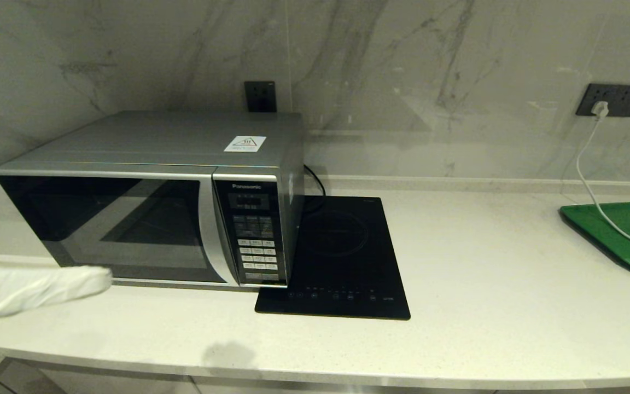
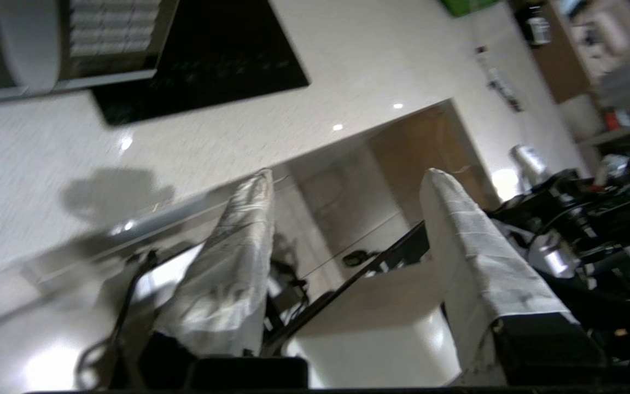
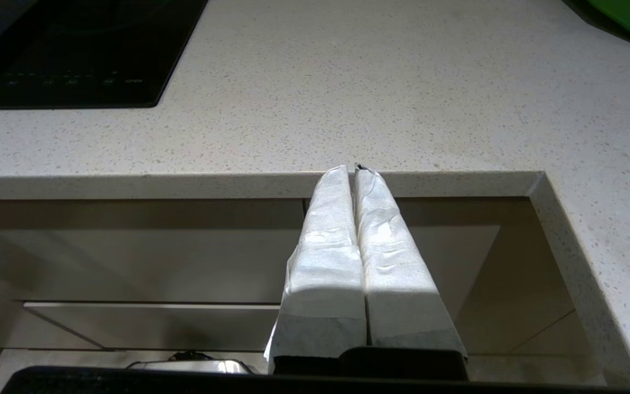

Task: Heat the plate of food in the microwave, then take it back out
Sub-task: Open the microwave oven

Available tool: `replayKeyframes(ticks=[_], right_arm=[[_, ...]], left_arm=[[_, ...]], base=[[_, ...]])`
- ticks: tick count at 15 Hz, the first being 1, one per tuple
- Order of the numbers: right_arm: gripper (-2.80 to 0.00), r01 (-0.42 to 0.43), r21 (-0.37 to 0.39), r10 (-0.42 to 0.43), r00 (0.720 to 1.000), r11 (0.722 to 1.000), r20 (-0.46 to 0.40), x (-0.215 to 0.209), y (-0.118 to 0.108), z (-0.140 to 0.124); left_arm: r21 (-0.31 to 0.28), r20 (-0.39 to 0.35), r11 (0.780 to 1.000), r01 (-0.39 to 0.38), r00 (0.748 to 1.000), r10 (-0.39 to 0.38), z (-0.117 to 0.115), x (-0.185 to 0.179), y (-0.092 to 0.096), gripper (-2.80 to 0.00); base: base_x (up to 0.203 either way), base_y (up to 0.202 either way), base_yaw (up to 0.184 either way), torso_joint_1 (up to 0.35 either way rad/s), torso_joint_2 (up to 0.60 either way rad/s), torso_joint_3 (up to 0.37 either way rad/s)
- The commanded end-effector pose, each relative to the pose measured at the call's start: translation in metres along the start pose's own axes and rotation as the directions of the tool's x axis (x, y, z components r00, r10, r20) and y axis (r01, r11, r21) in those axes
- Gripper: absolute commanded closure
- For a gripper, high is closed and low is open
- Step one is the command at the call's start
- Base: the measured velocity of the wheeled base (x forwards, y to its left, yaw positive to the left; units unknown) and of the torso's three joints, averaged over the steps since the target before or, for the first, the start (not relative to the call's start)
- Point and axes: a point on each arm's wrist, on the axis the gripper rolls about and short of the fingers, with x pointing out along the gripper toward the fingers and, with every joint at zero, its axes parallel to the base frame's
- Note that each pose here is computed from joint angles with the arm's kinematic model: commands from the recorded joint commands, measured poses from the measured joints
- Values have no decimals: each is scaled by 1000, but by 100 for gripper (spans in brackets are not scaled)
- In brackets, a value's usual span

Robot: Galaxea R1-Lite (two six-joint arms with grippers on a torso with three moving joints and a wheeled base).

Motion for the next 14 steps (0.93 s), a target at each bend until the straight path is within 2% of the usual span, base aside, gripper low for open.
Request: replayKeyframes(ticks=[1, 3, 5, 7, 8, 10, 14], right_arm=[[0, 0, 1, 0, 1000, 1000, -2, 0, 0, 0], [0, 0, 1, 0, 1000, 1000, -1, 0, 0, 0], [0, 0, 1, 0, 1000, 1000, -1, 0, 0, 0], [0, 0, 1, 0, 1000, 1000, -1, 0, 0, 0], [0, 0, 1, 0, 1000, 1000, -2, 0, 0, 0], [0, 0, 1, 0, 1000, 1000, -1, 0, 0, 0], [0, 0, 1, 0, 1000, 1000, -2, 0, 0, 0]], left_arm=[[-75, -38, 985, 153, 987, -156, 34, 52, 53, -280], [-53, -21, 971, 233, 972, -235, 40, 76, 110, -280], [-10, -12, 964, 266, 964, -266, 30, 94, 159, -280], [50, -5, 961, 274, 962, -274, 19, 107, 191, -280], [94, 0, 958, 272, 962, -273, 16, 110, 200, -280], [141, 11, 947, 287, 957, -291, 20, 111, 202, -280], [158, 9, 935, 316, 947, -322, 20, 113, 198, -280]], base=[[0, 0, 0, 0, 0, 0], [0, 0, 0, 0, 0, 0], [0, 0, 0, 0, 0, 0], [0, 0, 0, 0, 0, 0], [0, 0, 0, 0, 0, 0], [0, 0, 0, 0, 0, 0], [0, 0, 0, 0, 0, 0]])
